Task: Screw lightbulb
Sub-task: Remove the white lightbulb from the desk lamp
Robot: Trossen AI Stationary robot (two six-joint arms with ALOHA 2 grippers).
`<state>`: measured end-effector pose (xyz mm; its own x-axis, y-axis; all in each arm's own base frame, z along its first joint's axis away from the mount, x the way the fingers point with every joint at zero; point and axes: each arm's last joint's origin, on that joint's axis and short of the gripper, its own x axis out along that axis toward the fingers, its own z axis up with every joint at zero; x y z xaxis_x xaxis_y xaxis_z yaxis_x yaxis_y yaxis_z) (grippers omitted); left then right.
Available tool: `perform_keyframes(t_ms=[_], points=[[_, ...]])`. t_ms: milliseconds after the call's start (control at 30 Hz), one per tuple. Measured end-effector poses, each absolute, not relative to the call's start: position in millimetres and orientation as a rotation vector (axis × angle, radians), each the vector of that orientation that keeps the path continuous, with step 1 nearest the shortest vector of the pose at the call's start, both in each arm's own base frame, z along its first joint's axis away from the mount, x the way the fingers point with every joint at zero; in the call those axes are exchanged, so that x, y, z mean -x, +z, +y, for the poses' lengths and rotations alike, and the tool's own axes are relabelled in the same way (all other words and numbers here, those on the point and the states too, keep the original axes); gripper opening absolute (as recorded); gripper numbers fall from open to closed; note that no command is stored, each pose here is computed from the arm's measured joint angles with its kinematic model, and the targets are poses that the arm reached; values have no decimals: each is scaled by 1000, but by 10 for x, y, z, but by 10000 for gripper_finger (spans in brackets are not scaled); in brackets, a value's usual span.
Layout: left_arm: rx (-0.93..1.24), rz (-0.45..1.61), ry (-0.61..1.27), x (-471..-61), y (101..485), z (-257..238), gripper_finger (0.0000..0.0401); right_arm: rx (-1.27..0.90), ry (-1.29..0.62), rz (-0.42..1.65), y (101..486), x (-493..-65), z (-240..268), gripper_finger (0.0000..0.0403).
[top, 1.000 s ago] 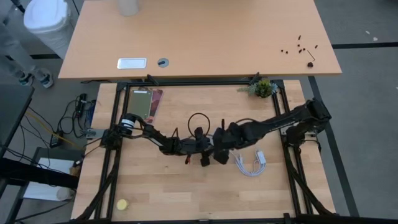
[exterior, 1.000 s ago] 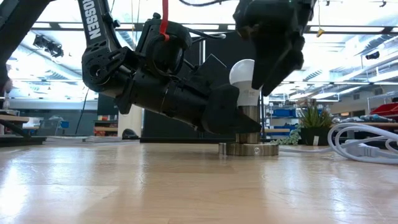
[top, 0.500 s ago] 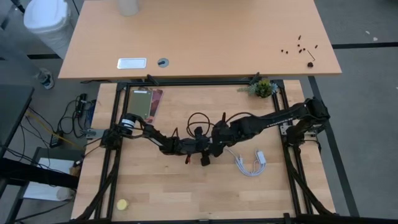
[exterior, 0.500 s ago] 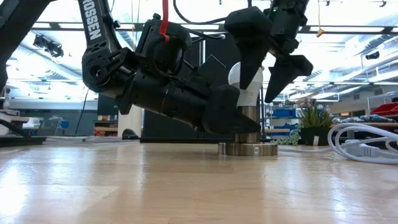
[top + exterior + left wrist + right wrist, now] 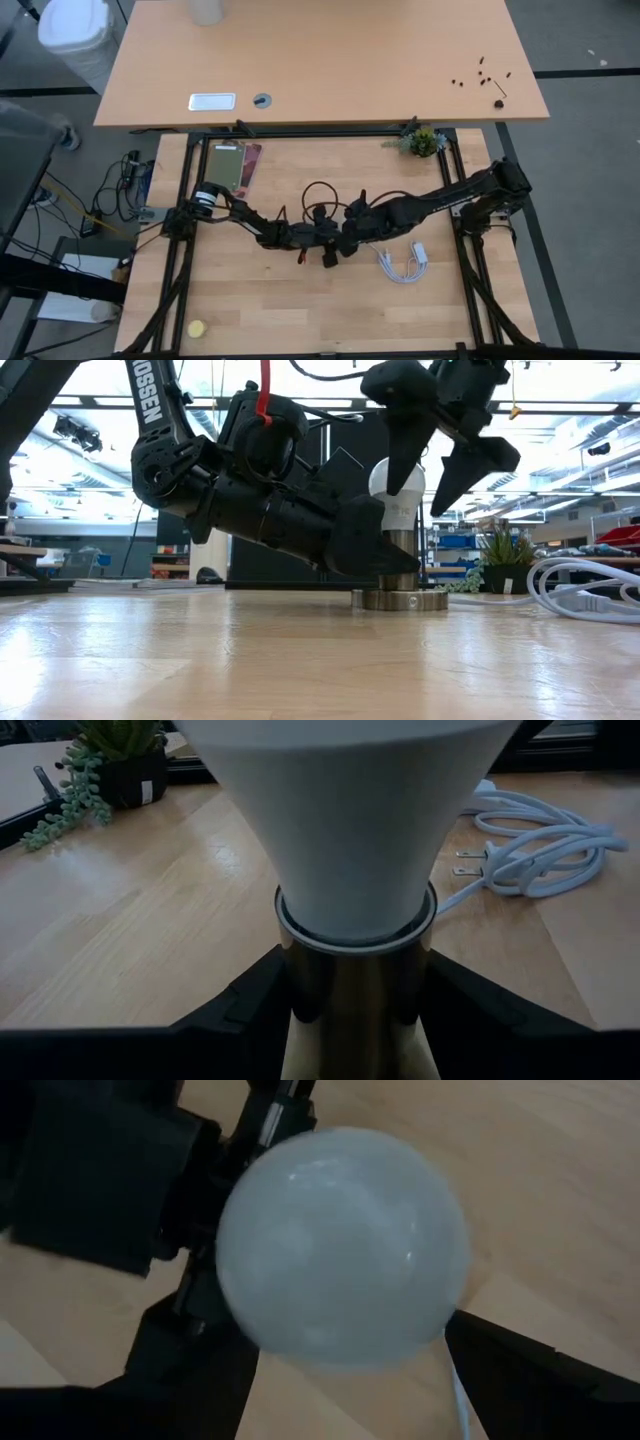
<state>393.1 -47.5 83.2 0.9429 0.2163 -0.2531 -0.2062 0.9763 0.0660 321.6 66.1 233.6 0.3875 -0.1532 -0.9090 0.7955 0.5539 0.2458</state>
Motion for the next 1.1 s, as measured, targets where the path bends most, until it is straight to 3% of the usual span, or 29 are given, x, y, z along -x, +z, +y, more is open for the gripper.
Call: perform_keyframes(t_ms=[600,1100], points=[[-39,263,217,-3931,832,-475,189,-714,-582,1126,3391,-3170,453,324],[-35,259,219,-3931,835,-474,189,-652,-659,1230,2973,-3454,483,325]])
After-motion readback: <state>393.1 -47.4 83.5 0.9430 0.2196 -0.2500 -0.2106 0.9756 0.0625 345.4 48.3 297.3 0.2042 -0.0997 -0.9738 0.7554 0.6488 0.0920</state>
